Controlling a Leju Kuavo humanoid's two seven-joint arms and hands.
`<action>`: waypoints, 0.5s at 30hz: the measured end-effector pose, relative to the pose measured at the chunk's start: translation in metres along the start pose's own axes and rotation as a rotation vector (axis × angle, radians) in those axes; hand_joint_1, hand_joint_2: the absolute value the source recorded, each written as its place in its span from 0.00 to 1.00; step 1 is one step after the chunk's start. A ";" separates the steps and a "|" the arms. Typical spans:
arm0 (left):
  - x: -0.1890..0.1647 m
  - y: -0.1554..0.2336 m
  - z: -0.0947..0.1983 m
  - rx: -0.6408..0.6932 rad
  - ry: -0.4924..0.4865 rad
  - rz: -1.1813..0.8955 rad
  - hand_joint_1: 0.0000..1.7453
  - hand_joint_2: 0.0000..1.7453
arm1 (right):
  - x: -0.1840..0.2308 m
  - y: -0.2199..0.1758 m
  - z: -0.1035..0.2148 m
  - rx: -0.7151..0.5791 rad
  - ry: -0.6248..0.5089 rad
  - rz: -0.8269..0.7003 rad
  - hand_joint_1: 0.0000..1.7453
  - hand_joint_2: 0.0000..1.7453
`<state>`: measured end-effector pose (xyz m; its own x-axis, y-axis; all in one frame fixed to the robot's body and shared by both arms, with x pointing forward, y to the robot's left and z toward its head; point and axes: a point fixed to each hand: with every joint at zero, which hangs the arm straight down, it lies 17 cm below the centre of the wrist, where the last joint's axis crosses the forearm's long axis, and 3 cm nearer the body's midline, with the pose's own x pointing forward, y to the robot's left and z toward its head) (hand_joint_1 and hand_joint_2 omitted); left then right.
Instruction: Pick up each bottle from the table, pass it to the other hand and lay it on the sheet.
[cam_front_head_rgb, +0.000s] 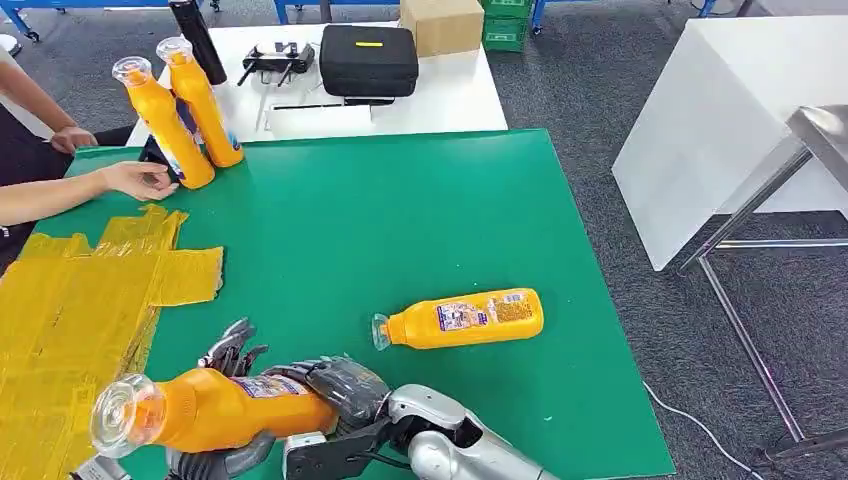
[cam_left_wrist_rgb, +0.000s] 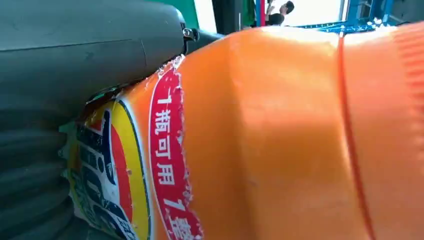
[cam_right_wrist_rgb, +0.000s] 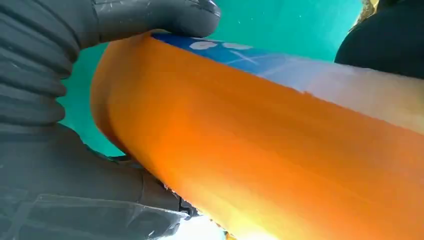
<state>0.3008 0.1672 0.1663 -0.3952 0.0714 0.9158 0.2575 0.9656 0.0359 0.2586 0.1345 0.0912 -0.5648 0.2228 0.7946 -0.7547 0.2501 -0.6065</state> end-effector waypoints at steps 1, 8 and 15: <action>0.001 0.001 0.000 0.005 -0.007 0.007 1.00 1.00 | -0.001 0.000 0.000 -0.003 0.003 0.001 1.00 1.00; 0.005 0.009 0.001 0.033 -0.027 0.036 1.00 1.00 | -0.003 -0.004 0.004 -0.039 0.012 0.005 1.00 1.00; 0.012 0.019 0.003 0.056 -0.056 -0.003 1.00 1.00 | -0.004 -0.018 0.011 -0.137 0.035 0.020 0.00 1.00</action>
<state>0.2982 0.1872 0.1770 -0.4448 0.0805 0.8920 0.2067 0.9783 0.0147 0.2713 0.1188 0.0990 -0.5654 0.2607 0.7826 -0.6898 0.3708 -0.6219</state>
